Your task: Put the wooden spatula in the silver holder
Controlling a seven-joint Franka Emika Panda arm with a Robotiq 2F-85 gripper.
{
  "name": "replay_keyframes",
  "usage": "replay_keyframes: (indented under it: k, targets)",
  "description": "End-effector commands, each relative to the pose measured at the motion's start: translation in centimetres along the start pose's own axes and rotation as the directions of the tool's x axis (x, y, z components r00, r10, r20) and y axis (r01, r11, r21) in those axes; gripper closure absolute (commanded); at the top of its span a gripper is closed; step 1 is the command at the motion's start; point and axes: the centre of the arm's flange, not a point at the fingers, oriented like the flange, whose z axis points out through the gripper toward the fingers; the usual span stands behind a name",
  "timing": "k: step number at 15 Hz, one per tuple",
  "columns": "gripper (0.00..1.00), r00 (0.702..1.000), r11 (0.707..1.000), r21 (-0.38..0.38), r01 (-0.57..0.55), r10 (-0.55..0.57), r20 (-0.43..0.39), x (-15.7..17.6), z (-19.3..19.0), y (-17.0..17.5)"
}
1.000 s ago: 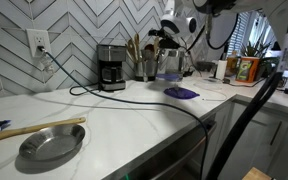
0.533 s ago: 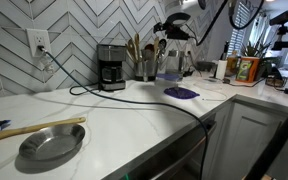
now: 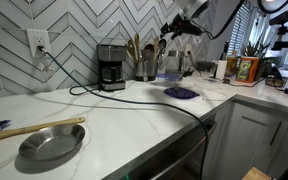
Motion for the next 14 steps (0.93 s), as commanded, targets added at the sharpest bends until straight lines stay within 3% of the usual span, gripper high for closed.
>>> replay_keyframes:
  k: [1,5,9,10,14]
  targets:
    - [0.00,0.992,0.994,0.107,0.013,-0.026,0.127,1.8,-6.4,-2.2]
    - [0.00,0.960,0.963,0.267,0.048,-0.119,0.254,2.5,-10.8,-4.8]
    - [0.00,0.906,0.887,0.457,0.059,-0.240,0.348,1.3,-14.1,-8.3]
    - [0.00,0.929,0.914,0.400,0.061,-0.198,0.311,2.5,-12.7,-7.8]
    - [0.00,0.914,0.895,0.443,0.059,-0.227,0.337,2.0,-13.8,-8.7]
